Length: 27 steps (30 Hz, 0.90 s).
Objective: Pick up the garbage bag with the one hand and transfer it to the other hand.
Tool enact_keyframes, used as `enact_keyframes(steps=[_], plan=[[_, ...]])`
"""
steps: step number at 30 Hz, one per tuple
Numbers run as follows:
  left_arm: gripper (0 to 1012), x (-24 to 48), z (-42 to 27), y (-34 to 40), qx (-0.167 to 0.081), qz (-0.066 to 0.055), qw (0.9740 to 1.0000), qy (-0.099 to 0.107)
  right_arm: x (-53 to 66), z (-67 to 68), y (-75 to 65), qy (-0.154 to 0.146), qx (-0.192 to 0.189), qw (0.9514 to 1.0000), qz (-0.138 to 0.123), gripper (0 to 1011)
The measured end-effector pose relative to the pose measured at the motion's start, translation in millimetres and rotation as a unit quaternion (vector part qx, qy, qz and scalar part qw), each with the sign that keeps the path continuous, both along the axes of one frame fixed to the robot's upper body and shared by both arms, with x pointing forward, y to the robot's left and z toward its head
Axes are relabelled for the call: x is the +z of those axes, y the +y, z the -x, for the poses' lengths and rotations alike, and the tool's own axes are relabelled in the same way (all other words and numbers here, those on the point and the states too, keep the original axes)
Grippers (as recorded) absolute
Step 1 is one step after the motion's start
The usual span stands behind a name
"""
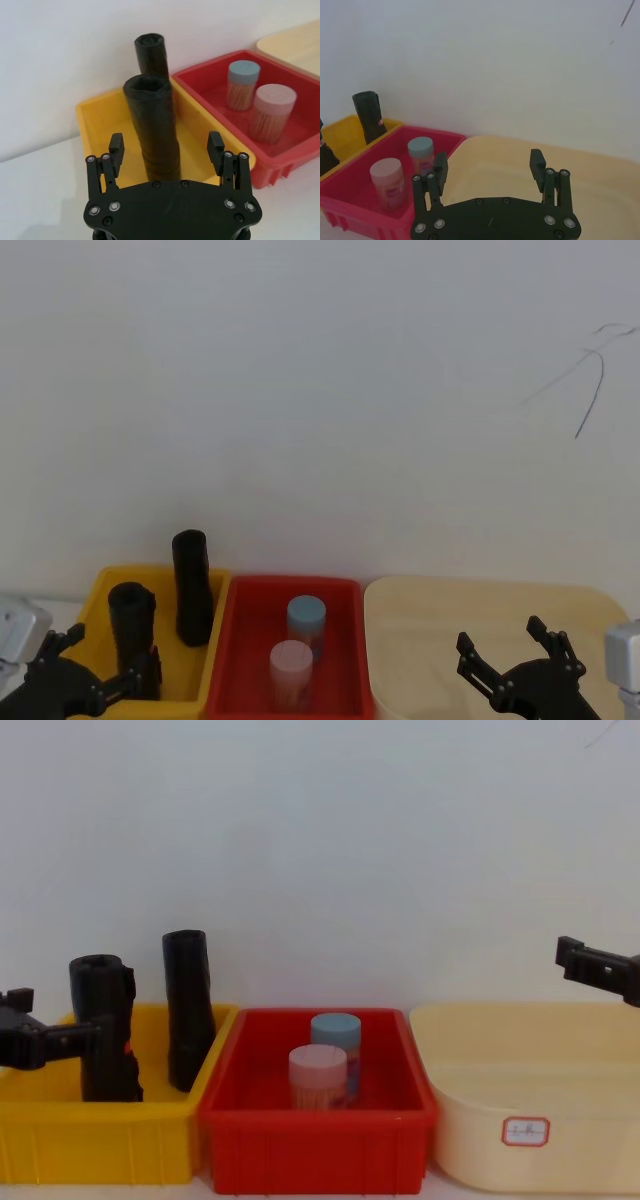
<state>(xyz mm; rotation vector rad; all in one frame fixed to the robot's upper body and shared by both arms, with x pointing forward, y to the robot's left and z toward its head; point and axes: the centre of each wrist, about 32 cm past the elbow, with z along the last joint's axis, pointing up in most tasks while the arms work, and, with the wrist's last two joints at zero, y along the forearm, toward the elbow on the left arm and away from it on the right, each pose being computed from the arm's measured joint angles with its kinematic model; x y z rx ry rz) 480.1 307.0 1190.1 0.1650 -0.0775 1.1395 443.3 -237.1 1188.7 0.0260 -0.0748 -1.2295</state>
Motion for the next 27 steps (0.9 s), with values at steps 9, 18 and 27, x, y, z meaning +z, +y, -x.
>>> enact_keyframes(steps=[9, 18, 27], plan=[[1003, -0.8, -14.8, 0.6, 0.008, -0.007, 0.9999, 0.005, 0.0, 0.0, 0.0, 0.0, 0.0, 1.0, 0.0, 1000], [1003, 1.7, -25.7, -3.1, 0.011, -0.008, 0.9999, 0.0, 0.0, 0.0, 0.0, 0.0, 0.0, 1.0, 0.0, 1000], [1003, 4.5, -37.9, -8.2, 0.015, -0.01, 0.9998, -0.005, 0.0, 0.0, 0.0, 0.0, 0.0, 1.0, 0.0, 1000]])
